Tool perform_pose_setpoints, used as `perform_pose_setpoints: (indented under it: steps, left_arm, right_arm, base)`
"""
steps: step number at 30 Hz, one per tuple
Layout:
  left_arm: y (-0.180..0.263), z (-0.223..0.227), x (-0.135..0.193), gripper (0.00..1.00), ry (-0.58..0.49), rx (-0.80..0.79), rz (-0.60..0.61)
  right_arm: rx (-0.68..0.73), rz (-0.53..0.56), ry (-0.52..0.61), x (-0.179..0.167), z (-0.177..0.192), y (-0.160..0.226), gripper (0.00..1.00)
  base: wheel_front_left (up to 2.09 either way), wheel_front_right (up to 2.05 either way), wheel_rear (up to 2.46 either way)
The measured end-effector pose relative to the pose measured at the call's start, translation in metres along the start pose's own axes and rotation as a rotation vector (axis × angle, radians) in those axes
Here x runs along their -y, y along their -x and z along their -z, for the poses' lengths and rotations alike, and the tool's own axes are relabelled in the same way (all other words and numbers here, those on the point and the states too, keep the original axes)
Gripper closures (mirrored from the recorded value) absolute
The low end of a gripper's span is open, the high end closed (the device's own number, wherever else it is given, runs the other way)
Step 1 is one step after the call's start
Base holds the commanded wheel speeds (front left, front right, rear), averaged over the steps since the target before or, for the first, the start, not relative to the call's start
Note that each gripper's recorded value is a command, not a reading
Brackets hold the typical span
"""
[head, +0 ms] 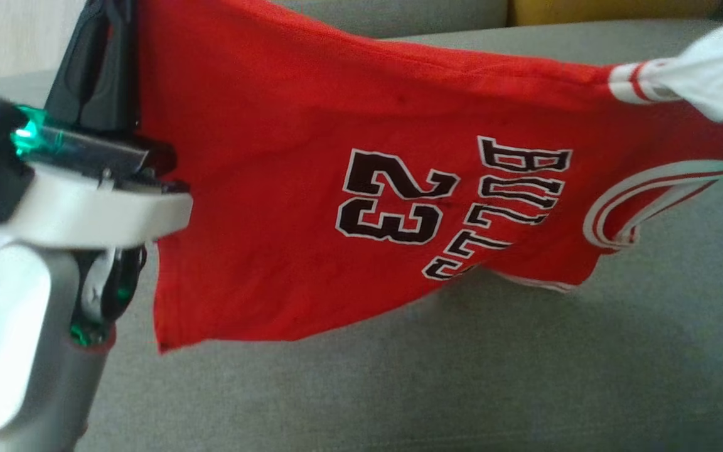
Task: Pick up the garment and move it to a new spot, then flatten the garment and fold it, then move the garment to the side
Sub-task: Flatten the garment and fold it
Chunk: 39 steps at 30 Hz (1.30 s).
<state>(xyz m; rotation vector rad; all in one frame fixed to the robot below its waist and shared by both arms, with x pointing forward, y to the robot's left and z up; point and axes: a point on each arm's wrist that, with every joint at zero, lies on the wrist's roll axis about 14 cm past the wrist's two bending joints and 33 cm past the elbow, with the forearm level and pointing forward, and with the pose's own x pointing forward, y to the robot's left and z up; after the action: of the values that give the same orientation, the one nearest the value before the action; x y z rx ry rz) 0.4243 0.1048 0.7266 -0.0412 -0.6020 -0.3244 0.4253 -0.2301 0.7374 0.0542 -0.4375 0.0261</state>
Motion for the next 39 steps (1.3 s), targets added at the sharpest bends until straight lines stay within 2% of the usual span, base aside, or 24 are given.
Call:
perform_pose_setpoints:
  steps: [4,12,17,21,24,29,34,39]
  left_arm:
    - [-0.021,0.027,-0.007,1.0,0.044,-0.046,0.001]
    - [-0.087,0.049,-0.027,1.0,0.046,0.01,-0.015]
    - [-0.117,0.078,-0.044,1.0,0.072,-0.028,-0.057]
    - [-0.125,0.103,-0.063,1.0,0.091,-0.09,-0.126]
    - [-0.118,0.136,-0.069,1.0,0.088,-0.182,-0.151]
    - [-0.08,0.212,-0.063,1.0,0.092,-0.421,-0.156]
    - [-0.023,0.278,-0.052,1.0,0.13,-0.648,-0.17]
    - [0.008,0.303,-0.051,1.0,0.165,-0.742,-0.2]
  right_arm:
    - [-0.041,-0.017,-0.041,-0.002,0.023,-0.031,1.0]
    - [0.03,-0.078,-0.063,-0.018,0.027,-0.114,1.0]
    - [0.085,-0.13,-0.064,-0.042,0.032,-0.16,1.0]
    - [0.025,-0.157,-0.057,-0.058,0.062,-0.178,1.0]
    - [-0.12,-0.16,-0.036,-0.062,0.114,-0.173,1.0]
    - [-0.393,-0.169,-0.017,-0.071,0.2,-0.143,1.0]
    - [-0.576,-0.155,-0.018,-0.069,0.258,-0.109,1.0]
    - [-0.677,-0.13,-0.041,-0.061,0.297,-0.074,1.0]
  base:
    - [0.0,0.0,0.0]
    - [0.0,0.0,0.0]
    - [0.0,0.0,0.0]
    - [0.0,0.0,0.0]
    - [0.0,0.0,0.0]
    - [0.0,0.0,0.0]
    - [0.0,0.0,0.0]
    - [0.0,0.0,0.0]
